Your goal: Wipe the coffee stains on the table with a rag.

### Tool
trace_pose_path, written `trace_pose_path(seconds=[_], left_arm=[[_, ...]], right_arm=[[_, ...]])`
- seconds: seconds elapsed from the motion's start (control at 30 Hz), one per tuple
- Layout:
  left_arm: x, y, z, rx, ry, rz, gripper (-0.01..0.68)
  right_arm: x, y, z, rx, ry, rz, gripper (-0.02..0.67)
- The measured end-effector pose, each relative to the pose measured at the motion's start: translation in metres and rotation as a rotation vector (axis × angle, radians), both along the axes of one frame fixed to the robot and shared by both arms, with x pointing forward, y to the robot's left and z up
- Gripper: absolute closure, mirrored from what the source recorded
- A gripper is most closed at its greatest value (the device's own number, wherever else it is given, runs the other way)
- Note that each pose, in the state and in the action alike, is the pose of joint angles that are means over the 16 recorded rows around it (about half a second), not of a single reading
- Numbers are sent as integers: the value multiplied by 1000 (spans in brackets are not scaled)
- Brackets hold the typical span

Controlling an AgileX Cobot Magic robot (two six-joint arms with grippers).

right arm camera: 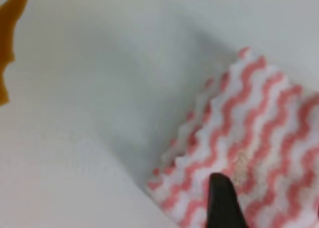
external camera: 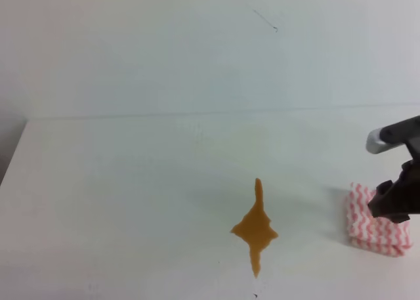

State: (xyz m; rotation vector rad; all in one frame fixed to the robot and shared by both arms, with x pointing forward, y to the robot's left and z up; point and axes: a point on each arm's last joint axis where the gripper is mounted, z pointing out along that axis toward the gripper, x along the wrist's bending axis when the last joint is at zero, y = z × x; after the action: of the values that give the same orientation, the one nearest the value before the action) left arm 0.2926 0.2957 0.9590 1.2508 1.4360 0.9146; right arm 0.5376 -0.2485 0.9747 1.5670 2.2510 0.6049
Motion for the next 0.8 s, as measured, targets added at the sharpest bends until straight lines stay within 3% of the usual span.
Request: trace_pose_path(seconds=[0.2,0.37,0.6,0.8], left_arm=[[0,0,0,0,0,0,674],[0,0,0,0,0,0,674],[0,0,-1,-1,0,0,673],[0,0,-1,-1,0,0,674]], right_arm=[[21,11,-33,-31,85,29,262],[32,13,-55,-47,144,26,286],[40,18,-73,-46,193,29,411],[48,36,-69,-41,182,78,540]])
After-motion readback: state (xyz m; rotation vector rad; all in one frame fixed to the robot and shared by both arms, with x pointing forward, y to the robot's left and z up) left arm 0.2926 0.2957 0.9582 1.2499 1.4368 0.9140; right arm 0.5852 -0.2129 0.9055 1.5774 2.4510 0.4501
